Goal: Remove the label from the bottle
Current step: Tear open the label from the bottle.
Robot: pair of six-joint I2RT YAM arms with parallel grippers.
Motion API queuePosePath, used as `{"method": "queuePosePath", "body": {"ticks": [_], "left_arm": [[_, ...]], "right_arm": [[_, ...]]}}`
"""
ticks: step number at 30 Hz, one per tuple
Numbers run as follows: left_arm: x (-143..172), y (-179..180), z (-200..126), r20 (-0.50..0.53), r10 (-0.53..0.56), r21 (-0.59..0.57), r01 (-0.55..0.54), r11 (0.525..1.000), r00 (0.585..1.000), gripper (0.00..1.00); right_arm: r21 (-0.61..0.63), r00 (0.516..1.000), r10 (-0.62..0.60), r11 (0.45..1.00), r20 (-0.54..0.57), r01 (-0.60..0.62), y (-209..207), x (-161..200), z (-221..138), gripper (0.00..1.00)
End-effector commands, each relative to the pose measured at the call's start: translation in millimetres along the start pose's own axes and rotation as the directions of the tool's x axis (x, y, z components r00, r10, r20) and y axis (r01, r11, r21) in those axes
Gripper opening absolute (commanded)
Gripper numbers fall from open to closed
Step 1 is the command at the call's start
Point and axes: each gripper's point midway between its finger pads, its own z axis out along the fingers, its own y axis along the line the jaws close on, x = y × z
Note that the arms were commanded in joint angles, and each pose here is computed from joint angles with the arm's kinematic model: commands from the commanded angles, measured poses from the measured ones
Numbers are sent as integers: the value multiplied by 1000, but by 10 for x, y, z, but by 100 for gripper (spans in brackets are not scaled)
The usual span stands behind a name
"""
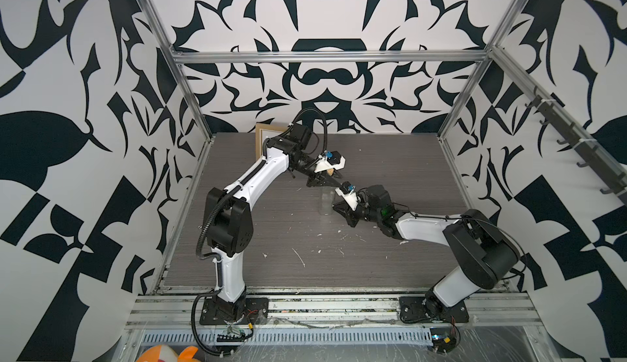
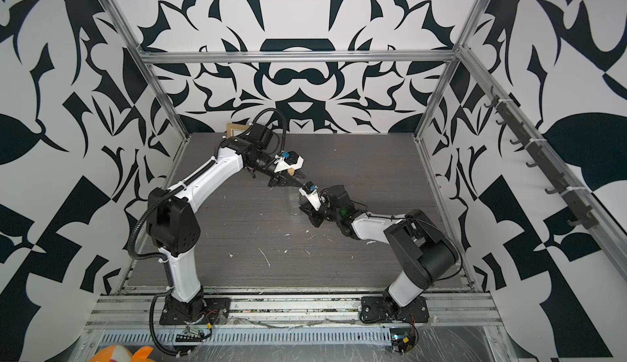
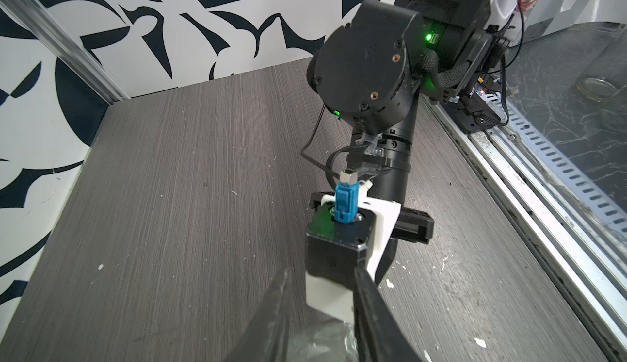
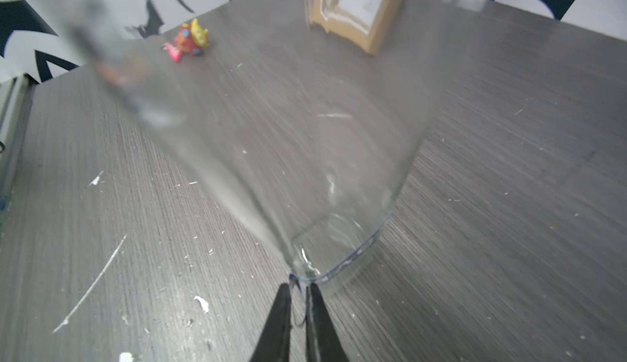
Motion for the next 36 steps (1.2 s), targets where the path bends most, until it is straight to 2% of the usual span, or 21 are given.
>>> {"method": "queuePosePath", "body": {"ticks": [1, 8, 22, 36], "left_arm": [[573, -225, 183, -155, -145, 68, 157, 985, 977, 0], [558, -223, 175, -153, -142, 67, 153, 986, 978, 0], [562, -295, 166, -150, -133, 77, 146, 986, 980, 0], [591, -310, 136, -151, -129, 74, 142, 987, 980, 0]], "right_arm": [[-46, 996, -49, 998, 78, 53, 152, -273, -23, 7], [-40, 996, -57, 997, 69, 60, 166, -247, -73, 0], [127, 998, -54, 991, 45, 48, -110, -208, -116, 0], [171, 995, -71, 983, 66, 59, -176, -201, -208, 0]]}}
